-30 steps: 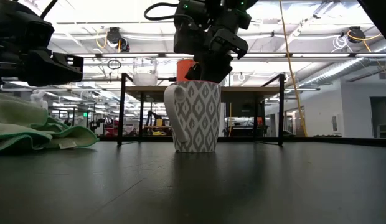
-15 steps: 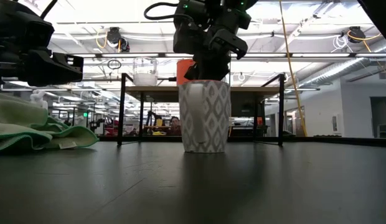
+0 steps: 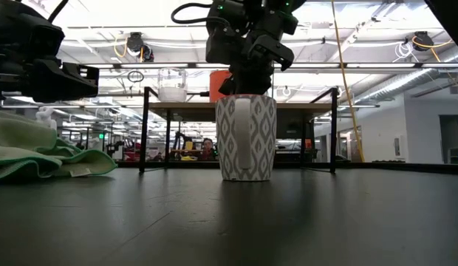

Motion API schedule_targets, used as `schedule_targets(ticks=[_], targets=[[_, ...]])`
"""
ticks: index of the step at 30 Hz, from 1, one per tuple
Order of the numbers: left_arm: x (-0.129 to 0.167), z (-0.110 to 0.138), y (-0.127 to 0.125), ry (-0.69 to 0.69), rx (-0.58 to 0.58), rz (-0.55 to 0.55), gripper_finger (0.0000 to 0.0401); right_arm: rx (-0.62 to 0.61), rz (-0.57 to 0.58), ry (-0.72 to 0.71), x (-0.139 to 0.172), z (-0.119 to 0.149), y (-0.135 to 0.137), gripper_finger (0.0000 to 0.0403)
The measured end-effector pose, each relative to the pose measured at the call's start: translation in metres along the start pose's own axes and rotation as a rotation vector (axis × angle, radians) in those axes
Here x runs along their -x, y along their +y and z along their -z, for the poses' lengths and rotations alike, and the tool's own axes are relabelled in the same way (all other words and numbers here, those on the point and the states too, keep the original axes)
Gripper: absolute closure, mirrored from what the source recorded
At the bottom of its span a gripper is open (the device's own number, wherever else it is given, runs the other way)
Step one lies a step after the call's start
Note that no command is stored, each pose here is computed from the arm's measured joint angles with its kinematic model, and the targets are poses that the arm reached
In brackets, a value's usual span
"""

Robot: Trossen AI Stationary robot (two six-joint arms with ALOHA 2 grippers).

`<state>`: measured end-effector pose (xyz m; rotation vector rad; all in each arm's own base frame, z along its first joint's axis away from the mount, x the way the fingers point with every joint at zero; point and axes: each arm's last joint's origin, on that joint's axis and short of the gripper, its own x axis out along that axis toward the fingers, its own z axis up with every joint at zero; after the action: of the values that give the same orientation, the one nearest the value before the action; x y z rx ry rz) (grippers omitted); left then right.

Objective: Stack small to large cups/mugs on shelf
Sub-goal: Put the white patterned mug on the shelf

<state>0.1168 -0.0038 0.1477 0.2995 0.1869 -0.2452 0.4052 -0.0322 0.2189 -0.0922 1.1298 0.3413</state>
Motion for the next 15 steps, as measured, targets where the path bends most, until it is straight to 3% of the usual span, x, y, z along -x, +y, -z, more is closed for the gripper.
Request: schedule_targets(ticks=[15], targets=[[0.000, 0.000, 0.000, 0.001, 0.000, 0.000, 0.0391, 0.002, 0.008, -0.005, 0.011, 0.000, 0.003, 0.0391]])
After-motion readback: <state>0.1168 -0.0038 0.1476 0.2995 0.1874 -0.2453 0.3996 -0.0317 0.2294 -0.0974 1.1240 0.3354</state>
